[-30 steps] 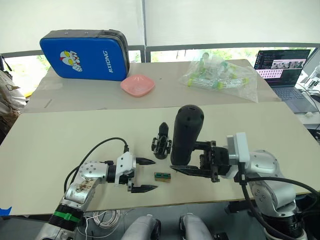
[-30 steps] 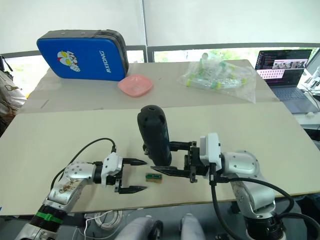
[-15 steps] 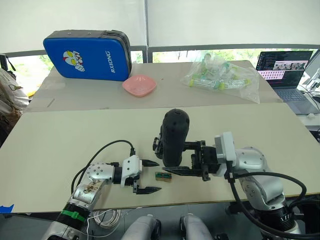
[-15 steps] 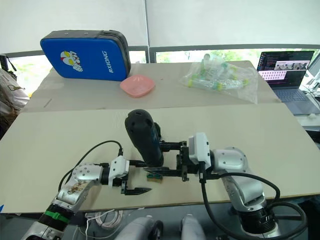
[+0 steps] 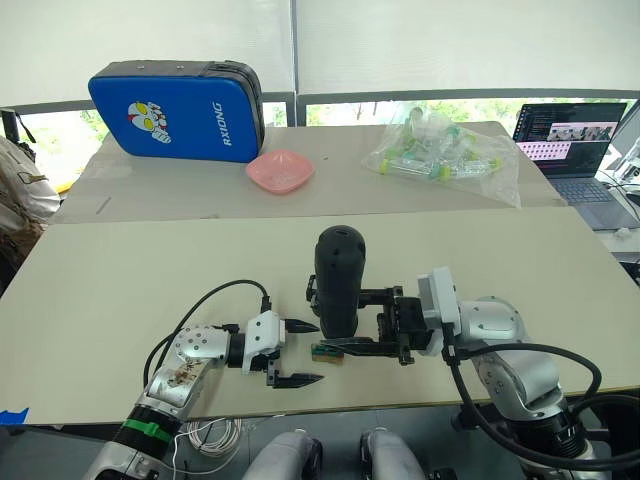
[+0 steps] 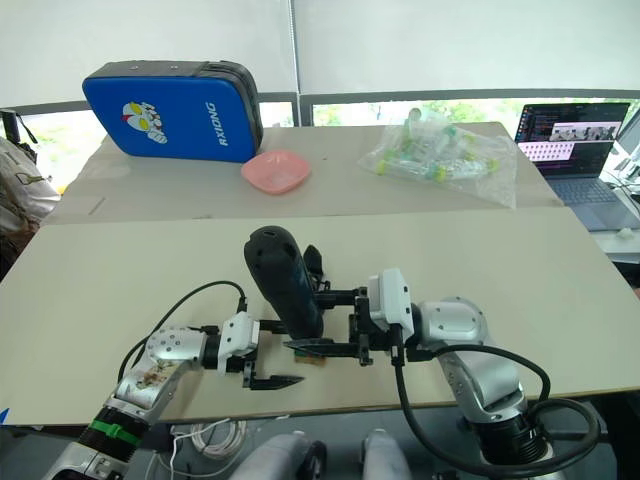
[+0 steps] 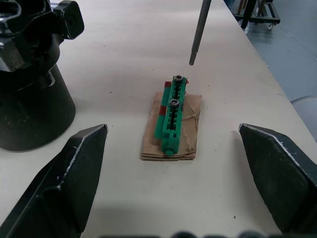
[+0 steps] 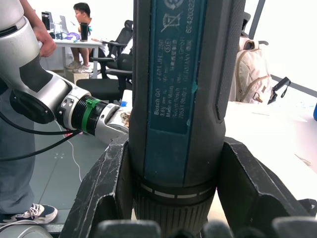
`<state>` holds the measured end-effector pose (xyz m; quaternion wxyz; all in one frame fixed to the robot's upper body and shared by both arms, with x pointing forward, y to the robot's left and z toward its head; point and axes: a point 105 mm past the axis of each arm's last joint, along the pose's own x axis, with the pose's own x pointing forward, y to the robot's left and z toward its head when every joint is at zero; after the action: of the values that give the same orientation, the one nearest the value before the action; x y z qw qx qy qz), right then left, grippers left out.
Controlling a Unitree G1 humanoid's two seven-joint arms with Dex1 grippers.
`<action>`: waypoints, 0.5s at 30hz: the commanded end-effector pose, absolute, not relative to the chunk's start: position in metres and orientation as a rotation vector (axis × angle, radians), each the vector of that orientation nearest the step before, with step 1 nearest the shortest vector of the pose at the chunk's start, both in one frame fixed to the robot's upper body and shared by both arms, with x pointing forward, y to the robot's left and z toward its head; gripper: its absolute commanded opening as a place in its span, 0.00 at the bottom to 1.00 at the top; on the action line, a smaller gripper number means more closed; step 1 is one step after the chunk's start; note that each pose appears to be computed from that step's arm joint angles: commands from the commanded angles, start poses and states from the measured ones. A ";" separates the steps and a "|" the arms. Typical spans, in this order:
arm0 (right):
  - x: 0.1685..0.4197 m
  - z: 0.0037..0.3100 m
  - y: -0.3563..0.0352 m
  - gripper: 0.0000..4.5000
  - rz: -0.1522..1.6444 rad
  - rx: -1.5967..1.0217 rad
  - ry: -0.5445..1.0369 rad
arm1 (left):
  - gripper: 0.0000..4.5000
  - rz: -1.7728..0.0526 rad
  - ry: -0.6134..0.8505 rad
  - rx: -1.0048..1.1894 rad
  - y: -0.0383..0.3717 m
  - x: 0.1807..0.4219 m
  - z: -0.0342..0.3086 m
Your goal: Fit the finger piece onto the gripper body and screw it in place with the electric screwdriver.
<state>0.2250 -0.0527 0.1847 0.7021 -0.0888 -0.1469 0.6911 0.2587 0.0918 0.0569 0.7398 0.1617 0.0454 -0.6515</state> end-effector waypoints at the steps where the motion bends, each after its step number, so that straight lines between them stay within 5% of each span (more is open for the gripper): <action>1: 0.222 0.197 -0.052 0.43 1.544 -0.222 -0.401 | 1.00 -1.427 0.168 0.329 0.094 0.252 0.042; 15: 0.224 0.197 -0.050 0.43 1.529 -0.232 -0.411 | 1.00 -1.429 0.176 0.329 0.095 0.251 0.042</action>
<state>0.2289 -0.0526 0.1814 0.7087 -0.0946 -0.1398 0.6850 0.2580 0.0928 0.0564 0.7429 0.1601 0.0463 -0.6484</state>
